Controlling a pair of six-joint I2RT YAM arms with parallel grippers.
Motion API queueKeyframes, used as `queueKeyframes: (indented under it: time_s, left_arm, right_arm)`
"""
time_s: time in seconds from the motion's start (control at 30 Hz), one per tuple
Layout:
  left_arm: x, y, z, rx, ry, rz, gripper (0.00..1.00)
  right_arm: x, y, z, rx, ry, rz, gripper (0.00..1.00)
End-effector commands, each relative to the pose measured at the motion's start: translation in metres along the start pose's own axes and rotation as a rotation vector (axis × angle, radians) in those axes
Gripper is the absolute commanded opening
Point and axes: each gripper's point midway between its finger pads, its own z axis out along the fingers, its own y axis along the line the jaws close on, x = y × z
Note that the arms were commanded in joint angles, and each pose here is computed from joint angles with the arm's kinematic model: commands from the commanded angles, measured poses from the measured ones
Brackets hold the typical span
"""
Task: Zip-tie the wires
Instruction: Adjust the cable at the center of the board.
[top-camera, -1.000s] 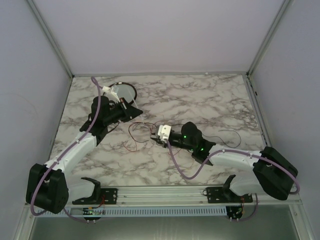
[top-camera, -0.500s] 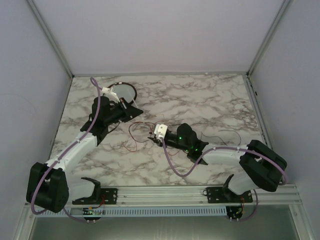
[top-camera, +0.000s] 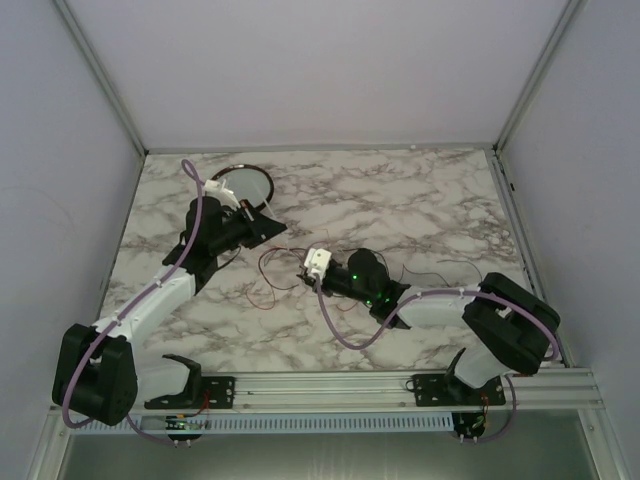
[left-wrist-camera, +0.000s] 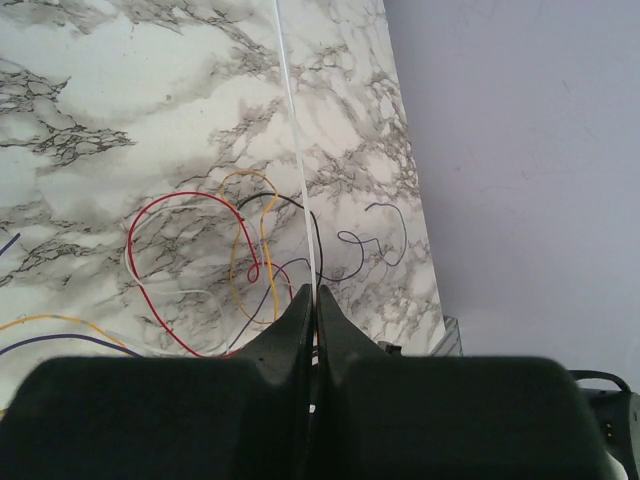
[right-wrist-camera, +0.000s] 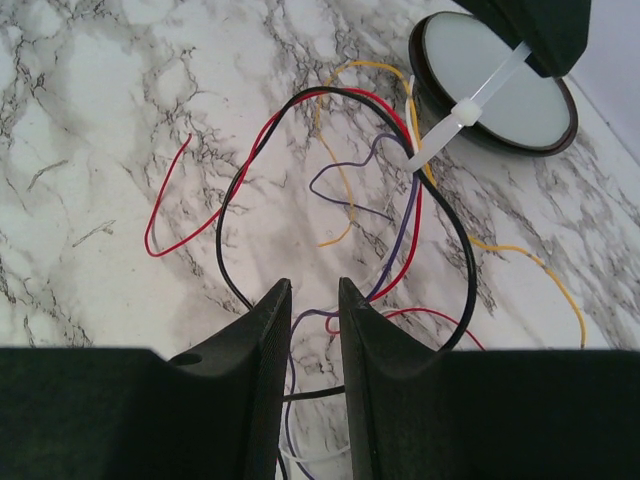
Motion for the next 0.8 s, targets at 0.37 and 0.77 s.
queueKeyframes:
  time_s: [0.37,0.77]
  left_arm:
    - [-0.010,-0.018,-0.008,0.047,-0.043,0.029,0.00]
    - [-0.007,-0.024,-0.011,0.060,-0.039,0.030,0.00]
  right_arm:
    - [-0.003,-0.019,0.005,0.069,-0.014,0.029,0.31]
    - [-0.002,-0.028,0.010,0.086,-0.014,0.038,0.33]
